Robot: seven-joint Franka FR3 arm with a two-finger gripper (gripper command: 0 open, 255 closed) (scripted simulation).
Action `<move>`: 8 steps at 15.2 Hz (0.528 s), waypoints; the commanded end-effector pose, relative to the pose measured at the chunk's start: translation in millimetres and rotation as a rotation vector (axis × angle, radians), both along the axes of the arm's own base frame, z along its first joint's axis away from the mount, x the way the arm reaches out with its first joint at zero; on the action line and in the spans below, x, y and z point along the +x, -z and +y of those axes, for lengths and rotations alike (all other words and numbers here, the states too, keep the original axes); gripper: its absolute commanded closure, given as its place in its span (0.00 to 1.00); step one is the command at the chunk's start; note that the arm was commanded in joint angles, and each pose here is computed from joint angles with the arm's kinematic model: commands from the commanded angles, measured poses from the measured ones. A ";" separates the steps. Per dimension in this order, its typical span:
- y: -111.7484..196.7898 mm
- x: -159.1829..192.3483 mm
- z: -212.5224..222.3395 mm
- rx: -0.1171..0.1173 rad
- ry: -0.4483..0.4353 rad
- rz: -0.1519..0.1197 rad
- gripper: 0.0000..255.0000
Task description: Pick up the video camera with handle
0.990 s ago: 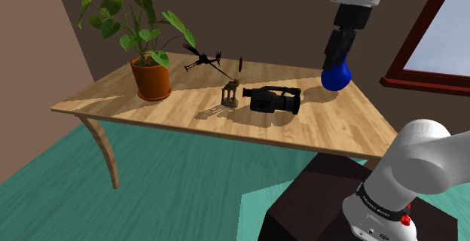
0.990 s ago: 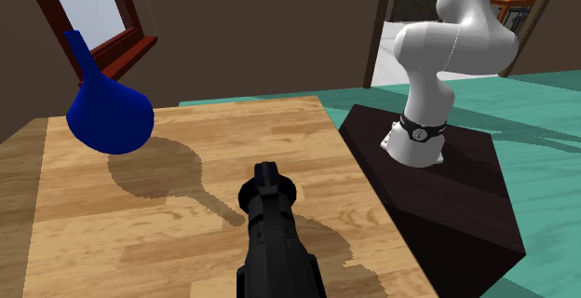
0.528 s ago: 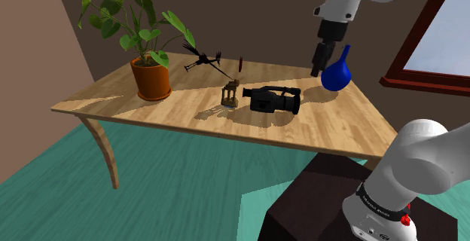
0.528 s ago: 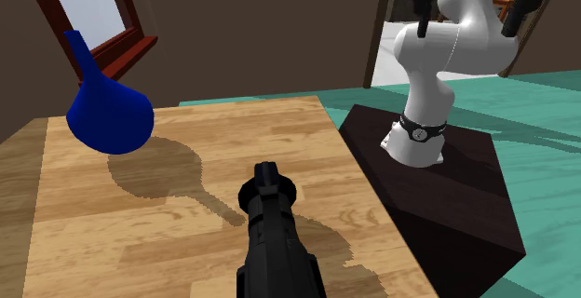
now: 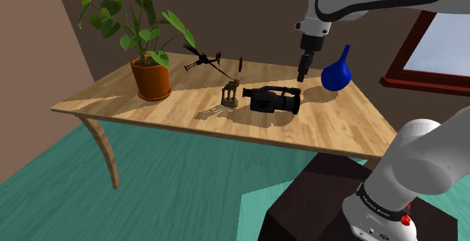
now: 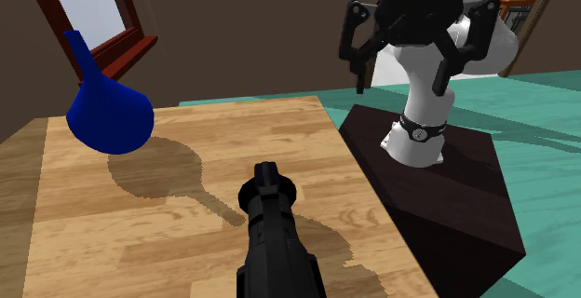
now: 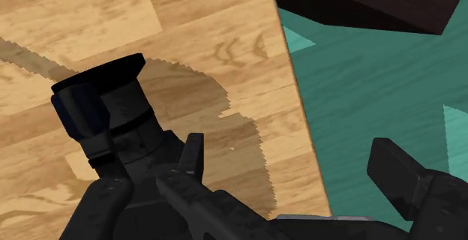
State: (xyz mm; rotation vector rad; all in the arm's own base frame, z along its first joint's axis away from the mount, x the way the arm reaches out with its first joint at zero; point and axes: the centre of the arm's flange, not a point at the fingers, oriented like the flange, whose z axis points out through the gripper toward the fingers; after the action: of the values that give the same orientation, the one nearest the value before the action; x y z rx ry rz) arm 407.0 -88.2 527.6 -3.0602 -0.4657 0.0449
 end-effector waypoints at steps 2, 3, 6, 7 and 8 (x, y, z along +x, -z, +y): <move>20.6 29.9 -15.5 -0.013 -0.056 0.001 0.00; 27.6 39.7 -20.4 -0.017 -0.074 0.002 0.00; 48.7 69.6 -34.3 -0.028 -0.128 0.004 0.00; 55.7 79.7 -38.6 -0.032 -0.146 0.004 0.00; 62.7 89.9 -42.7 -0.036 -0.164 0.005 0.00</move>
State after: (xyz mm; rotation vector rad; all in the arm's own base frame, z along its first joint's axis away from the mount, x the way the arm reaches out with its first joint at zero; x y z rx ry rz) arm 485.4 -121.9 473.1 -3.0495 -0.6903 0.0650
